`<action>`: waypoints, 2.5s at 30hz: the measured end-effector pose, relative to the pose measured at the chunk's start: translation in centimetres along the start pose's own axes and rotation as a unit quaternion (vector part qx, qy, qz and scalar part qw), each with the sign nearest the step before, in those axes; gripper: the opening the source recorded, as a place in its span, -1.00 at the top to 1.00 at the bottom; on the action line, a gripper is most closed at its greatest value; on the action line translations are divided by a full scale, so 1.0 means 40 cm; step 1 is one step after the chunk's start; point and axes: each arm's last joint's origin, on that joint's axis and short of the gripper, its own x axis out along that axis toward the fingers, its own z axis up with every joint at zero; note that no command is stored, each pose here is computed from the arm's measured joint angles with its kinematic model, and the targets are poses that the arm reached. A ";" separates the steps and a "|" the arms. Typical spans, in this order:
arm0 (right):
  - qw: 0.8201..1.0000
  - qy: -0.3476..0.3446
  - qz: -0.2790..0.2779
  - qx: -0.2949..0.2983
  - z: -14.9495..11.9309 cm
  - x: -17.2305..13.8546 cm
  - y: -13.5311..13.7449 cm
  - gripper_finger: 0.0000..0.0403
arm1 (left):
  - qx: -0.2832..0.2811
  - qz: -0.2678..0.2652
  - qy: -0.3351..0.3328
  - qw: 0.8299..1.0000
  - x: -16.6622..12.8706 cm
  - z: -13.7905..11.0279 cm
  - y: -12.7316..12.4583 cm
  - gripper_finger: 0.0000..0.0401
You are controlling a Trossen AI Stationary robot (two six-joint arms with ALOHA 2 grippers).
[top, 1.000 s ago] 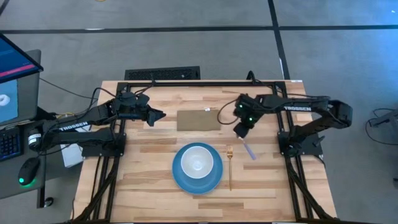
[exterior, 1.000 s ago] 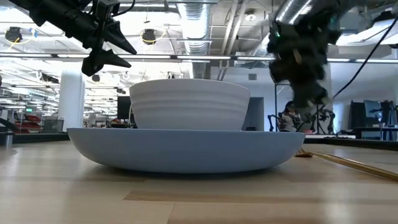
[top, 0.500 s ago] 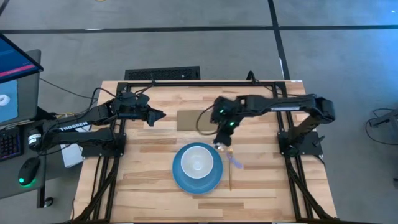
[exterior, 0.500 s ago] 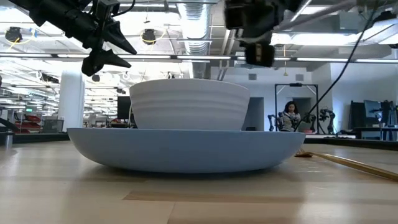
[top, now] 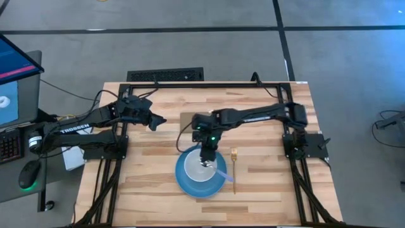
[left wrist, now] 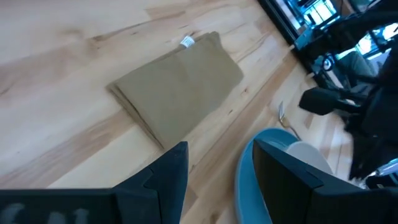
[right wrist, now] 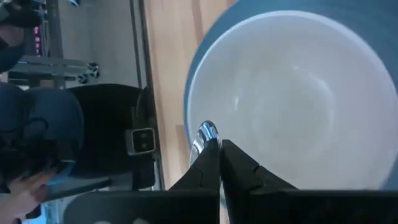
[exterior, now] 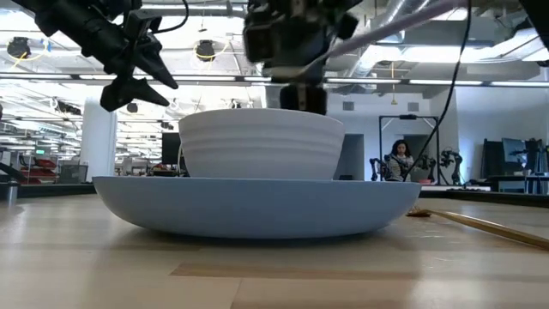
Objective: Set table place
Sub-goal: Put the violet spoon into the bowl, then return to Home Position
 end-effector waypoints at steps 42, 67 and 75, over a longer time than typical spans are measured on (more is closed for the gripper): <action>0.990 -0.001 -0.139 -0.017 0.084 -0.080 0.069 0.70 | 0.044 -0.001 0.006 0.999 0.000 -0.002 0.001 0.16; 0.536 -0.521 -0.658 0.092 -0.568 -0.551 0.132 0.70 | 0.202 0.103 -0.280 0.933 -0.135 0.049 -0.023 0.16; 0.461 -0.563 -0.677 0.113 -0.714 -0.465 -0.004 0.70 | 0.219 0.179 -0.297 0.912 -0.170 0.034 -0.005 0.16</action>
